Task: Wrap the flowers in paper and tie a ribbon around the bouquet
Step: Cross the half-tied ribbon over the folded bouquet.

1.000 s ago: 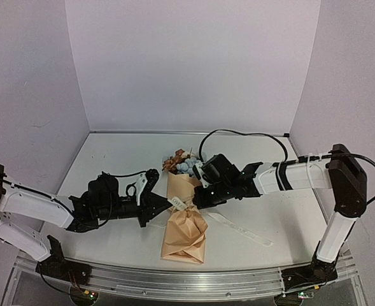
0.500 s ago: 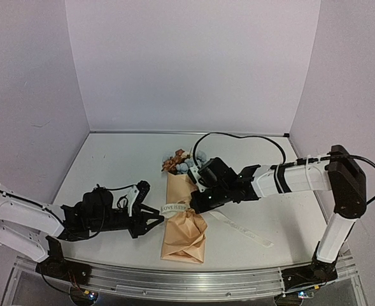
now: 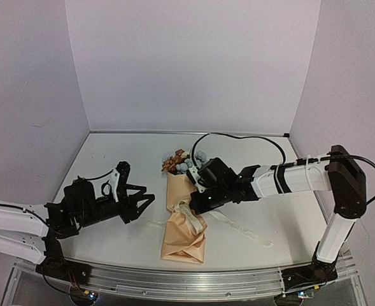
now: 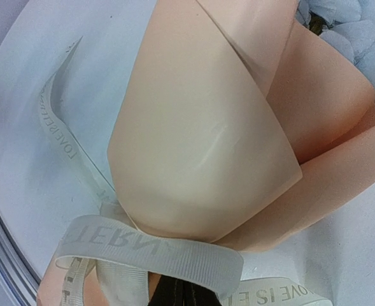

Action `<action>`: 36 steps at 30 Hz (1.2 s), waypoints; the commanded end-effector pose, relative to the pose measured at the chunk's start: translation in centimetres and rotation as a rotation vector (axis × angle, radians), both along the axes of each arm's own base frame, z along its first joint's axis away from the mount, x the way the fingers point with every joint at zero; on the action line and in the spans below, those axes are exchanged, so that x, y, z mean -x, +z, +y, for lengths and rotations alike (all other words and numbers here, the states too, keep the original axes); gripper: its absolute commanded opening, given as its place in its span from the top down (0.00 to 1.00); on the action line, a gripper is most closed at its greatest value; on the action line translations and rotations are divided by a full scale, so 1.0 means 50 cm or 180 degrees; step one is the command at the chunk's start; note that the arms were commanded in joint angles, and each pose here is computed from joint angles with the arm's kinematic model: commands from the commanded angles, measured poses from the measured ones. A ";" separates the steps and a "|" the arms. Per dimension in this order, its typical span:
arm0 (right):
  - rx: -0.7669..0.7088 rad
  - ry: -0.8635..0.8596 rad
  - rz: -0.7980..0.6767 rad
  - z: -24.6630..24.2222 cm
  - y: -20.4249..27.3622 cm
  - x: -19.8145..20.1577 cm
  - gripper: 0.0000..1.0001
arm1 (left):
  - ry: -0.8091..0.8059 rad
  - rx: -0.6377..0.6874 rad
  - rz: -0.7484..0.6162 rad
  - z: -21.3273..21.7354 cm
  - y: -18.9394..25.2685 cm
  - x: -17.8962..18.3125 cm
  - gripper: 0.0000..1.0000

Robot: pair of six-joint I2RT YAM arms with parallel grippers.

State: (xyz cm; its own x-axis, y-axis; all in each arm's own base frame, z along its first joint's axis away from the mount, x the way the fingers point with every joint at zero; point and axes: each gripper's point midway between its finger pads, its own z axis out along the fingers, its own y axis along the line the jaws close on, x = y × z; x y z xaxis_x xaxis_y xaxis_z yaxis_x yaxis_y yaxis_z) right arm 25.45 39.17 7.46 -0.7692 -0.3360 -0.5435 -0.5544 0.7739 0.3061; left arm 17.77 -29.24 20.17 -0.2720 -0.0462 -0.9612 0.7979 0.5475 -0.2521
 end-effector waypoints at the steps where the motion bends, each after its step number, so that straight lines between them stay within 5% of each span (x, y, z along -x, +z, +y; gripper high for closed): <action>1: -0.0164 0.0083 -0.0102 0.032 0.030 -0.008 1.00 | 0.0177 -0.0380 -0.0069 -0.034 0.008 -0.093 0.54; 11: -0.0399 0.0164 -0.0261 0.049 0.046 -0.011 1.00 | -0.0424 -0.0973 0.0236 -0.148 -0.096 -0.147 0.82; 22: -0.0528 0.0230 -0.0275 0.061 0.053 -0.009 1.00 | -0.0483 -0.1345 0.0412 -0.166 -0.166 -0.165 0.89; 36: -0.0454 0.0270 -0.0251 0.049 0.028 0.000 1.00 | -0.1165 -0.1348 0.0323 -0.197 -0.158 -0.109 0.92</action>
